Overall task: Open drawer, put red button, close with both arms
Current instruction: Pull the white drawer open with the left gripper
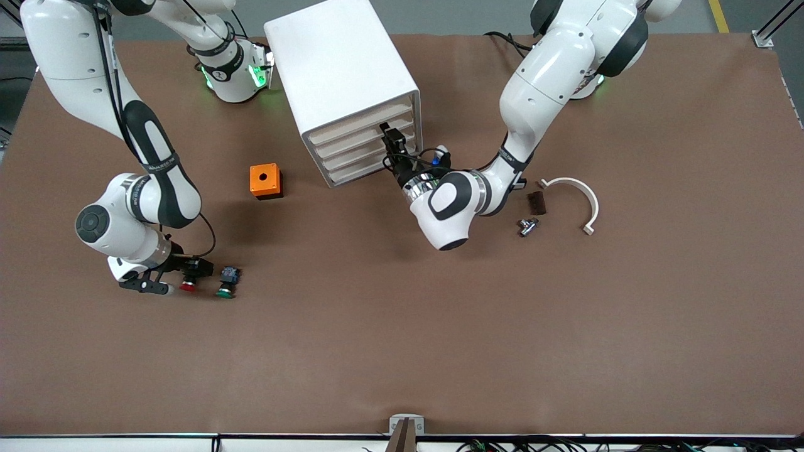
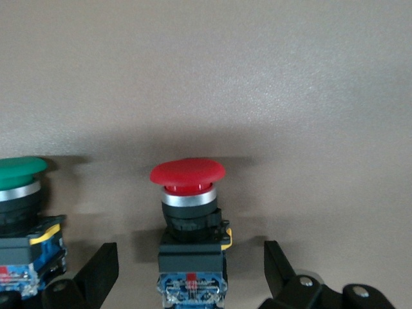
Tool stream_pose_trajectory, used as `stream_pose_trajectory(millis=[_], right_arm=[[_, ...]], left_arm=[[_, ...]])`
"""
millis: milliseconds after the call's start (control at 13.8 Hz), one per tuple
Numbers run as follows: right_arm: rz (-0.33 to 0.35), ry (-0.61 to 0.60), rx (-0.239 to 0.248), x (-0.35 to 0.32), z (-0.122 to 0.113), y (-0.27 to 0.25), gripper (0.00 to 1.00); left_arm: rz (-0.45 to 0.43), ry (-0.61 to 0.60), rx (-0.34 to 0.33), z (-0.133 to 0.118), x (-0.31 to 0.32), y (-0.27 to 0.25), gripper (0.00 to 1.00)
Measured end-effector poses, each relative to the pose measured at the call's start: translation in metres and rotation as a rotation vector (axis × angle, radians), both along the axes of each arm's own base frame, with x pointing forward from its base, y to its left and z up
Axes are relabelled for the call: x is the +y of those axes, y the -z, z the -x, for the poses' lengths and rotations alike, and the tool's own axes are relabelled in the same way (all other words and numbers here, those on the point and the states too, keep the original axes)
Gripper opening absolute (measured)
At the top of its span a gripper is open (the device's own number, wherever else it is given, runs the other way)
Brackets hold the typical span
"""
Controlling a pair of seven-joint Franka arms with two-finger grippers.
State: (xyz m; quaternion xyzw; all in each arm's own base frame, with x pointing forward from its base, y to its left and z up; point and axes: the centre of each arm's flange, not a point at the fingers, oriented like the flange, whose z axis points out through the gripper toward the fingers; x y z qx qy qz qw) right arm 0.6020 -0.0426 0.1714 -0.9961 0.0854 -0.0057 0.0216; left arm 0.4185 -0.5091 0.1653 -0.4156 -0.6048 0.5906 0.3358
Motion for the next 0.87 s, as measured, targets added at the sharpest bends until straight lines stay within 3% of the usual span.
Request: stream_pose_trajectory(millis=[72, 217, 289, 362, 868], right_arm=[[0.0, 0.0, 0.002, 0.0, 0.0, 0.001, 1.0], [0.0, 0.001, 0.002, 0.0, 0.0, 0.001, 1.0], [0.0, 0.001, 0.002, 0.0, 0.0, 0.001, 1.0], [0.0, 0.002, 0.002, 0.0, 0.0, 0.001, 1.0], [0.002, 0.004, -0.011, -0.001, -0.004, -0.003, 1.0]], left_arm=[[0.0, 0.007, 0.0, 0.004, -0.003, 0.0, 0.3], [-0.001, 0.018, 0.001, 0.009, -0.007, 0.0, 0.17], [-0.002, 0.02, 0.002, 0.011, -0.008, 0.001, 0.17], [-0.005, 0.019, 0.003, 0.011, -0.008, 0.002, 0.11], [-0.044, -0.004, 0.024, 0.0, 0.002, 0.003, 0.09]])
